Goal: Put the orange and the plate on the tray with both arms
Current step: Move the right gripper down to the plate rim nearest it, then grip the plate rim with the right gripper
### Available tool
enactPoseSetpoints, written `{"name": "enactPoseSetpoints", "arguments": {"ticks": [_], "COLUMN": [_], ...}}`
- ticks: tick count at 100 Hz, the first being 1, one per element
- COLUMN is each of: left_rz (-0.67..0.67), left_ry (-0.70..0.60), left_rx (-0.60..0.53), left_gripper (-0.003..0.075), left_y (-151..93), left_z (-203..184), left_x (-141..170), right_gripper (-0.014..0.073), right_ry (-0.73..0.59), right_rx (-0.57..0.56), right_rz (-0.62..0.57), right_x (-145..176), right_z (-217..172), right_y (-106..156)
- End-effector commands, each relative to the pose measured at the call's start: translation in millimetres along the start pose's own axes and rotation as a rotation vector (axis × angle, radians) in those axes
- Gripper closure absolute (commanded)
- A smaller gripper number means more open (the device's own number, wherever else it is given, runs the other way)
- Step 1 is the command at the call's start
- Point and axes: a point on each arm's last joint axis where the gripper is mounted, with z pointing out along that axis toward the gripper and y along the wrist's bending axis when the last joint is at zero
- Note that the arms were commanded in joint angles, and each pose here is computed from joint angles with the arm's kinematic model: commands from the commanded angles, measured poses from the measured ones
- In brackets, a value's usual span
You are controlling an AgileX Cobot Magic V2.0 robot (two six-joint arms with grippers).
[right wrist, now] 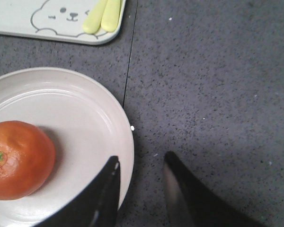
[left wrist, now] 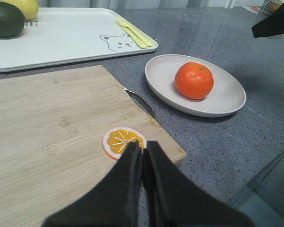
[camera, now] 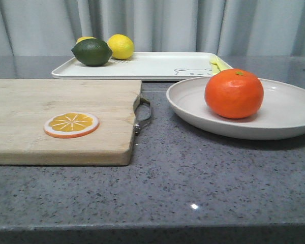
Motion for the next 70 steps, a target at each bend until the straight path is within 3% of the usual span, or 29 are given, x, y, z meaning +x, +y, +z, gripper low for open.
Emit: {"name": "enactPoseSetpoints", "arguments": {"ticks": [1, 38, 70], "left_rz": [-0.012, -0.012, -0.012], "left_ry": [-0.089, -0.089, -0.089], "left_rx": [0.011, 0.011, 0.011], "left_gripper": [0.0739, 0.0739, 0.0739], "left_y": [-3, -3, -3], "left_z": [-3, -3, -3], "left_x": [-14, -14, -14], "right_gripper": [0.0265, 0.0265, 0.0265], "right_ry": [-0.023, 0.215, 0.321], "right_rx": [-0.004, -0.007, 0.008], "right_rz": [-0.01, 0.028, 0.026], "right_x": [-19, -23, -13], "right_z": [1, 54, 85], "right_y": [2, 8, 8]}}
